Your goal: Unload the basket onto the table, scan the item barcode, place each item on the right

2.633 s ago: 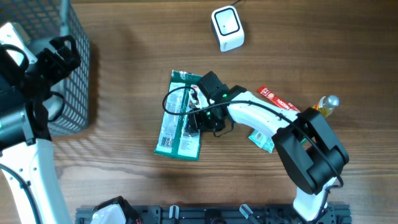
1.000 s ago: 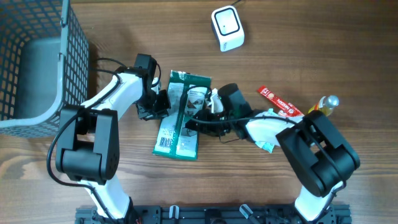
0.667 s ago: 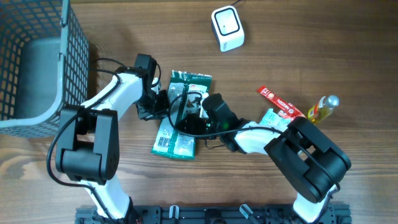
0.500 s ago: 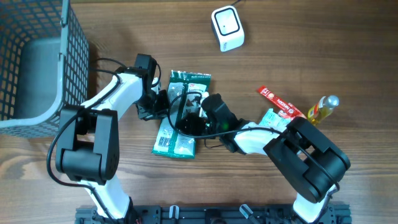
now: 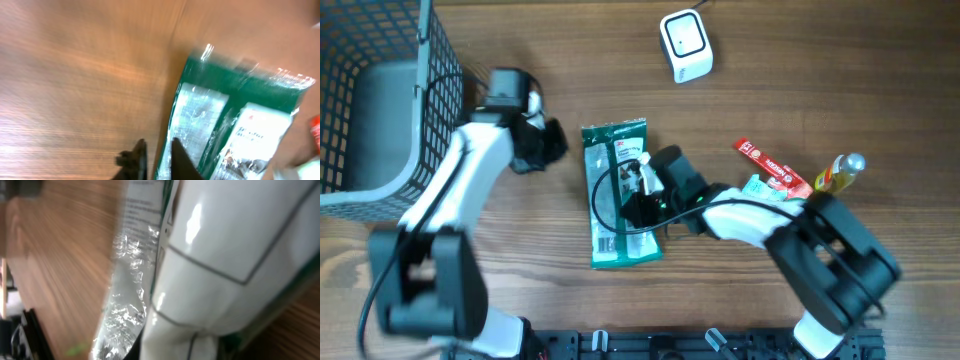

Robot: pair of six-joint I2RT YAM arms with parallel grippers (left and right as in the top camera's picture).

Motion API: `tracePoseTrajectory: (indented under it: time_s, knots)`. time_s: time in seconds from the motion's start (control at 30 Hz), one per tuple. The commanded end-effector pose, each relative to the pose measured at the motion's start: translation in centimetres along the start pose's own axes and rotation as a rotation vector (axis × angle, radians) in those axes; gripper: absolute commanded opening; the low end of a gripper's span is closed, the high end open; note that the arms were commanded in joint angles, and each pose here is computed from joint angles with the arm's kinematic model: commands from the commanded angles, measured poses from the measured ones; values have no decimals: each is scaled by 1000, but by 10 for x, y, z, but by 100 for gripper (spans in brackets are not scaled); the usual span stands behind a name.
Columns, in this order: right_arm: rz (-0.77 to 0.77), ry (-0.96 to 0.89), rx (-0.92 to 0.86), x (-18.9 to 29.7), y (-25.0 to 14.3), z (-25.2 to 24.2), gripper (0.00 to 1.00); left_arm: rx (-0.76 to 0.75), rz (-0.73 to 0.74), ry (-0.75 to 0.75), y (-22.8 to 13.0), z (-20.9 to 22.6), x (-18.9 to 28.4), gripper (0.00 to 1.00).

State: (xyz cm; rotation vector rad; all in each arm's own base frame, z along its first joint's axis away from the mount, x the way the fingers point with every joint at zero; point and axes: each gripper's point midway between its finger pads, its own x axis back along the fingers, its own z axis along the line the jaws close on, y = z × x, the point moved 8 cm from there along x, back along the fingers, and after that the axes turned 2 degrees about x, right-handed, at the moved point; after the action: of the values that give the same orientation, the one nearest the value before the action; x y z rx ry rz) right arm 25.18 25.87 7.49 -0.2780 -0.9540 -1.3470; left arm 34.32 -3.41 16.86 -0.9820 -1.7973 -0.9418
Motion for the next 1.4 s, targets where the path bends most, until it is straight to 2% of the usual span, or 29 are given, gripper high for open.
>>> tracePoseTrajectory:
  time_s: [0.0,0.07,0.1,0.13,0.17,0.33,0.6,0.83,1.0,1.13,1.27,1.37]
  knots:
    - [-99,32,424,65,50,47,4,37,-203,-40,24,9,53,21]
    - [-80,-1,685,103,59,76,4,58,-253,-46,31,16,63,52]
    - [-64,-3,776,116,59,86,4,65,-262,-45,33,19,64,72]
    - [-55,-1,849,127,59,96,4,71,-264,-43,34,21,65,97]
    - [-46,0,922,139,58,106,4,75,-263,-41,35,22,64,100]
    - [-19,-142,1088,172,53,120,4,80,-253,-36,33,24,63,100]
    - [-42,-158,1061,181,51,125,4,80,-253,-36,33,24,63,100]
    - [-3,-155,1042,181,45,122,4,80,-253,-36,33,24,63,100]
    - [39,-154,1154,179,41,119,4,80,-253,-36,33,24,63,100]
    - [20,-251,1180,193,55,124,4,80,-253,-36,33,24,63,100]
    - [-2,-305,1251,233,86,159,4,80,-253,-36,33,24,63,100]
    - [1,-363,1261,240,108,167,4,80,-253,-36,33,24,63,100]
